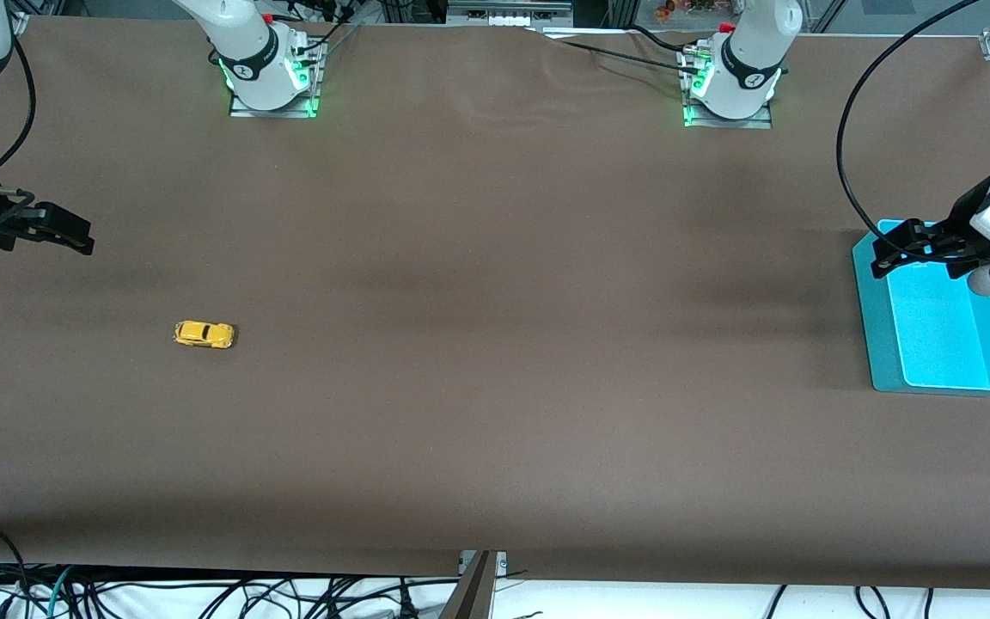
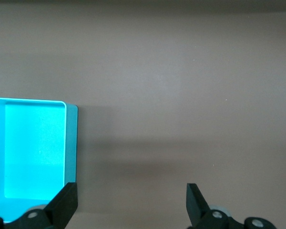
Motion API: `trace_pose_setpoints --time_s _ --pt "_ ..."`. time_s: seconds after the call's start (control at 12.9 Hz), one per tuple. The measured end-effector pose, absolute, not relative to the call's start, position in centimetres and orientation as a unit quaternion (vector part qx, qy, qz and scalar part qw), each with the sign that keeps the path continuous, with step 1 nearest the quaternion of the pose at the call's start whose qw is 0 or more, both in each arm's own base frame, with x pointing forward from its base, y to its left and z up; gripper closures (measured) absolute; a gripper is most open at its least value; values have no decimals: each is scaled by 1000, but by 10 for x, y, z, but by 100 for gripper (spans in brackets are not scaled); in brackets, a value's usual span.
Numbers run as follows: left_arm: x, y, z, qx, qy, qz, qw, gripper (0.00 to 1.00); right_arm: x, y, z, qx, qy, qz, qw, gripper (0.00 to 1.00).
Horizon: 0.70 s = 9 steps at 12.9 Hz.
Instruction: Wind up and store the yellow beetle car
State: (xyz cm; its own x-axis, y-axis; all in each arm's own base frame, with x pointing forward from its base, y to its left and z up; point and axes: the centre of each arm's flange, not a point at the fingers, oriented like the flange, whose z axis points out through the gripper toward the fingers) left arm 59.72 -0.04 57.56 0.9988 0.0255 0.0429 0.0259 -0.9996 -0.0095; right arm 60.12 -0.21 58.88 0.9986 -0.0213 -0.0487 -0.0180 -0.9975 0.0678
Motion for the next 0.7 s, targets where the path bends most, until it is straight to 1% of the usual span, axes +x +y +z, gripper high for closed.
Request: trace_pose_setpoints --time_s 0.7 --pt "596 -5 575 -1000 -9 -17 5 0 601 -6 589 999 -12 -25 34 0"
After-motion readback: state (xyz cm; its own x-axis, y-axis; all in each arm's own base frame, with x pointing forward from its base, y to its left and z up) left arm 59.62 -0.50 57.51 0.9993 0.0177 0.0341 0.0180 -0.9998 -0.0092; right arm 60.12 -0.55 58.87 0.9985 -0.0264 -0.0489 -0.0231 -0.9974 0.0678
